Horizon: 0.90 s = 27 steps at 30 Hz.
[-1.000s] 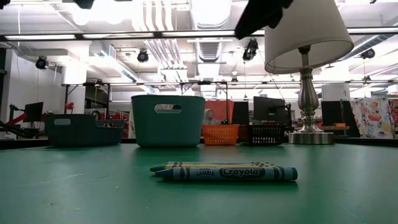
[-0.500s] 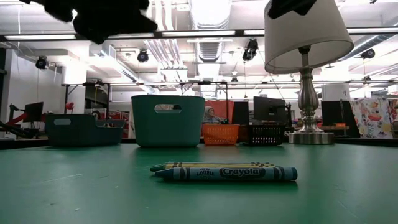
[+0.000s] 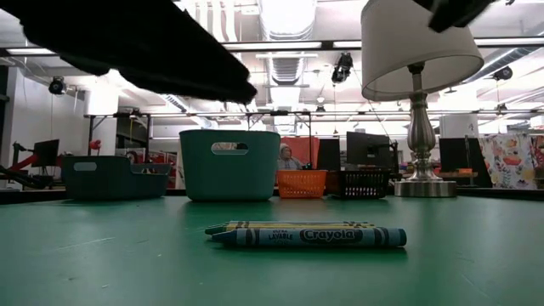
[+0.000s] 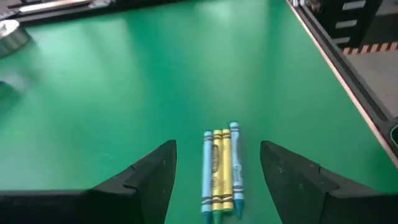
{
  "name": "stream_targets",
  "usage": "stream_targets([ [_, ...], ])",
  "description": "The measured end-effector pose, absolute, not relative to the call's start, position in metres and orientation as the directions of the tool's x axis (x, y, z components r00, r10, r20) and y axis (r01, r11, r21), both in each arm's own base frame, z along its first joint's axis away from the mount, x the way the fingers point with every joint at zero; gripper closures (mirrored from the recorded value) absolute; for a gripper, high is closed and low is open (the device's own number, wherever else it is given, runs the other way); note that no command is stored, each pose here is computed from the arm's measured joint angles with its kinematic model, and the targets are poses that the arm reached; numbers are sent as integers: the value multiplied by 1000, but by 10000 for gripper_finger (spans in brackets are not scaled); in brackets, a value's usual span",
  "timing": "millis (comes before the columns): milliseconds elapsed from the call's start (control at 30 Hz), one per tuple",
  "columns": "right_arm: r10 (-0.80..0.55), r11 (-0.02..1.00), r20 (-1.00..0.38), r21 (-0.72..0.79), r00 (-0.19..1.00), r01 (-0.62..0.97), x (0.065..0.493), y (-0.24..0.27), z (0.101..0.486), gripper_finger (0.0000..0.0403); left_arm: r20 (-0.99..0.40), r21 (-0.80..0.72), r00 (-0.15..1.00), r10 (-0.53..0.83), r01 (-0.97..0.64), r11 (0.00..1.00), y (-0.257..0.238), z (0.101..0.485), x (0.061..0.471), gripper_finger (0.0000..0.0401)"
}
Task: Sort crayons
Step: Put the blue crayon into the orange bin
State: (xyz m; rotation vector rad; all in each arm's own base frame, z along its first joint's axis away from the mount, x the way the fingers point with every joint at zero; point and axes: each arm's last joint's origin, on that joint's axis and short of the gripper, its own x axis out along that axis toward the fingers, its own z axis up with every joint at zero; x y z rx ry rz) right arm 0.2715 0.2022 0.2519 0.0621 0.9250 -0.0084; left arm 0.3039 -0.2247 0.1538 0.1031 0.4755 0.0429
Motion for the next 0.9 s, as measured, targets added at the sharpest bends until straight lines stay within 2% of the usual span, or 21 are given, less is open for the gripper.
stream_targets([
  [333, 109, 994, -773, 90, 625, -61, 269, 254, 208, 312, -480, 124, 876, 57, 3, 992, -233, 138, 315, 186],
  [500, 50, 998, -747, 19, 663, -54, 273, 264, 189, 316, -494, 142, 865, 91, -24, 990, -224, 130, 322, 186],
  [700, 6, 998, -766, -33, 643, -49, 275, 267, 169, 325, -512, 131, 854, 90, -25, 991, -214, 125, 329, 186],
  [900, 17, 987, -794, -85, 608, -139, 271, 266, 169, 326, -535, 96, 844, 28, 28, 995, -215, 130, 328, 186],
])
